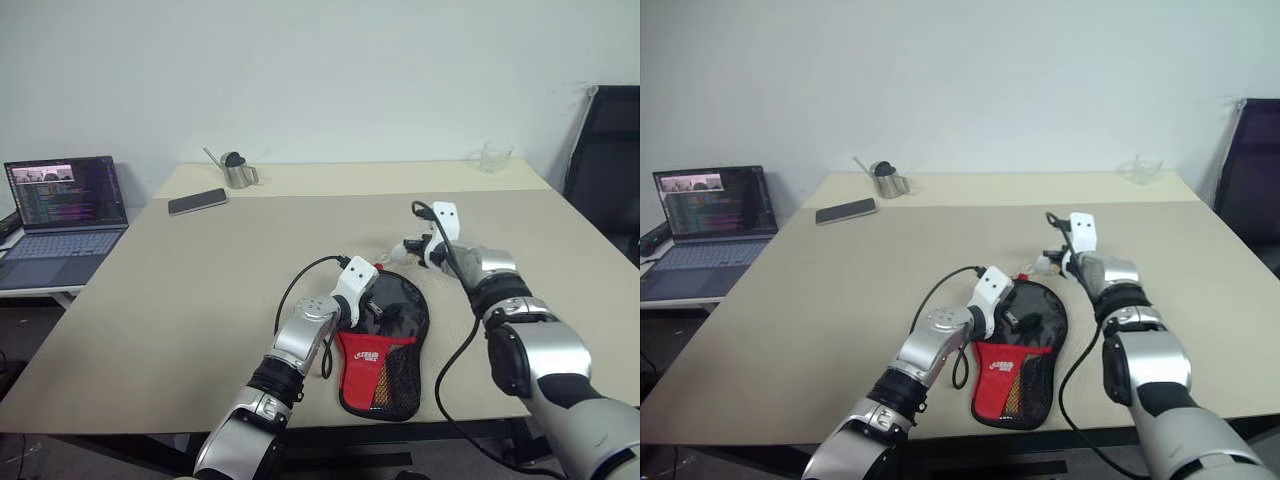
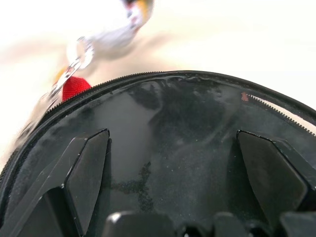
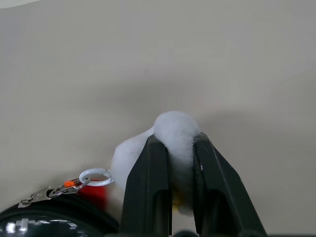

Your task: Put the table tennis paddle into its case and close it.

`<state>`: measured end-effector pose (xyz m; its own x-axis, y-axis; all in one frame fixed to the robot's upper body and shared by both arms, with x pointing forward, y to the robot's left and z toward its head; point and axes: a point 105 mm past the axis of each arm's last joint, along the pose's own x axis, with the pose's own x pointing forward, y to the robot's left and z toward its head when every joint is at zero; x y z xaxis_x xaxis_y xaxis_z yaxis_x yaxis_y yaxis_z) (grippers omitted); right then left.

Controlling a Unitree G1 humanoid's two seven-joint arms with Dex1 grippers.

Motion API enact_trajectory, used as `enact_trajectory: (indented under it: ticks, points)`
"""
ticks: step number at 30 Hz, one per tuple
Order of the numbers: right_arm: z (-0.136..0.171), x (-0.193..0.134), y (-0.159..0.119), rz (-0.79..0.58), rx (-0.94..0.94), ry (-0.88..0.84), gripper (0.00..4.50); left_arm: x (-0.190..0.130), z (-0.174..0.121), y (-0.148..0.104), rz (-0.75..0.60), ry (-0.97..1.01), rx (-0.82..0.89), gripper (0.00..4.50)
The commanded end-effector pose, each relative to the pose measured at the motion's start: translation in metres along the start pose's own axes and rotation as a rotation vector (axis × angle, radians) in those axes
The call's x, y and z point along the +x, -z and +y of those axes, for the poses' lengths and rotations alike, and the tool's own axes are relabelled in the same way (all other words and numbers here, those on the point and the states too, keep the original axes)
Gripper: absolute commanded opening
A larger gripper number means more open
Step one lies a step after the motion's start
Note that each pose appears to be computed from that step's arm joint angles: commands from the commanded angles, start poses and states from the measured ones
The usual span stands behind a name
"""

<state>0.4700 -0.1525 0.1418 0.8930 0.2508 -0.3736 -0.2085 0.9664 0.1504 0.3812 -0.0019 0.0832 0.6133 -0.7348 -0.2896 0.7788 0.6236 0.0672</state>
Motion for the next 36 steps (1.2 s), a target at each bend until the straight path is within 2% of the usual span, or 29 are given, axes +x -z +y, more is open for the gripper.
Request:
enact_trajectory:
  ticks: [1, 6, 10, 21, 27, 30, 36]
  points:
    - [-0.031, -0.017, -0.027, -0.076, -0.072, 0.082, 0.15, 0.004, -0.006, 0.021, 0.076, 0.019, -0.011, 4.50]
    - [-0.064, -0.038, -0.021, -0.035, -0.136, 0.125, 0.15, 0.008, -0.008, 0.020, 0.076, 0.034, -0.009, 4.50]
    - [-0.076, -0.060, -0.016, 0.000, -0.201, 0.111, 0.15, 0.012, -0.011, 0.019, 0.080, 0.054, 0.002, 4.50]
    - [-0.055, -0.132, 0.029, 0.193, -0.535, -0.164, 0.14, 0.023, -0.020, 0.013, 0.081, 0.112, 0.029, 4.50]
    - [-0.045, -0.157, 0.044, 0.203, -0.656, -0.284, 0.13, 0.026, -0.024, 0.014, 0.088, 0.132, 0.043, 4.50]
    - [-0.035, -0.177, 0.060, 0.238, -0.748, -0.416, 0.13, 0.028, -0.026, 0.013, 0.091, 0.142, 0.051, 4.50]
    - [-0.023, -0.202, 0.082, 0.308, -0.794, -0.583, 0.13, 0.030, -0.029, 0.014, 0.100, 0.158, 0.058, 4.50]
